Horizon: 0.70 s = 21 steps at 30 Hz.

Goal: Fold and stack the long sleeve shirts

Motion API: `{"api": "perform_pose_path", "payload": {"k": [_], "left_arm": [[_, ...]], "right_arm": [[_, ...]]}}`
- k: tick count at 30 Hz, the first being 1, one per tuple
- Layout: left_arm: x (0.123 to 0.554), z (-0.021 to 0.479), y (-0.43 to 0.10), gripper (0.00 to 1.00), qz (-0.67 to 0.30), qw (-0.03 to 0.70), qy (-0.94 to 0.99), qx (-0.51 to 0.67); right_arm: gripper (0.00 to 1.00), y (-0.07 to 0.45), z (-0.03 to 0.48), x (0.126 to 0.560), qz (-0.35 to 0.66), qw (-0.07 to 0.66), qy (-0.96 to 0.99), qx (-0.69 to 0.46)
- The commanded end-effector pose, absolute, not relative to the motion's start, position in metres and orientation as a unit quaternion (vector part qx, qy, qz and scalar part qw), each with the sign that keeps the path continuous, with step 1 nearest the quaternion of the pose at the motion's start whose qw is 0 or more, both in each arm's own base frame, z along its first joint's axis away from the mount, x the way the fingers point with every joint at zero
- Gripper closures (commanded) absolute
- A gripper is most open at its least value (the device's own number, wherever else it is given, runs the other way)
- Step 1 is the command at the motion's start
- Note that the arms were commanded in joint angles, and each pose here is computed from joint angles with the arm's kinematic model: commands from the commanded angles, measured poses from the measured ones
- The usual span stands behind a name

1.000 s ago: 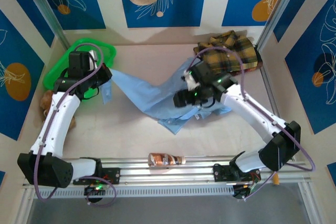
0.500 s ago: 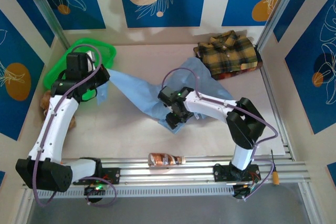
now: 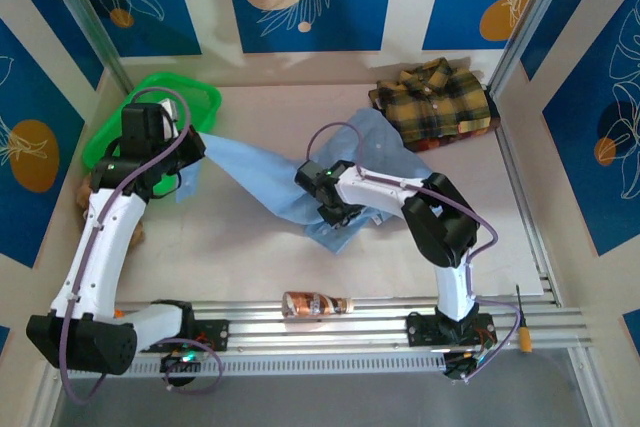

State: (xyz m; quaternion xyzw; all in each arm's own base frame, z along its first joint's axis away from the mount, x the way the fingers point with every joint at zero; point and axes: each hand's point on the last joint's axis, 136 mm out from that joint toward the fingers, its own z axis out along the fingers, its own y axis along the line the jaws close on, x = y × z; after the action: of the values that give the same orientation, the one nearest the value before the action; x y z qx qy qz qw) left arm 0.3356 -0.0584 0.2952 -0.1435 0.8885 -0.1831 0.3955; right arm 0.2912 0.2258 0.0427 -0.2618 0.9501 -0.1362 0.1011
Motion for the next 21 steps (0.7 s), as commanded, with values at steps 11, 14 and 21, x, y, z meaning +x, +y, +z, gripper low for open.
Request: {"api": "perform_pose_path", "payload": {"k": [11,14,21], "left_arm": [[0.344,0.461,-0.034,1.0,-0.188,0.543,0.804,-0.151],[0.343,0.529,-0.03,1.0,-0.201,0.607,0.755,-0.146],[0.307,0.679,-0.011,1.0,-0.223,0.751,0.606,-0.137]], "right_arm": [[0.95,0.251,0.255,0.294,0.029,0.295,0.922,-0.25],[0.95,0.273,0.315,0.268,0.148,0.33,0.888,-0.285],[0.94,0.317,0.451,0.2,0.386,0.342,0.777,-0.361]]}}
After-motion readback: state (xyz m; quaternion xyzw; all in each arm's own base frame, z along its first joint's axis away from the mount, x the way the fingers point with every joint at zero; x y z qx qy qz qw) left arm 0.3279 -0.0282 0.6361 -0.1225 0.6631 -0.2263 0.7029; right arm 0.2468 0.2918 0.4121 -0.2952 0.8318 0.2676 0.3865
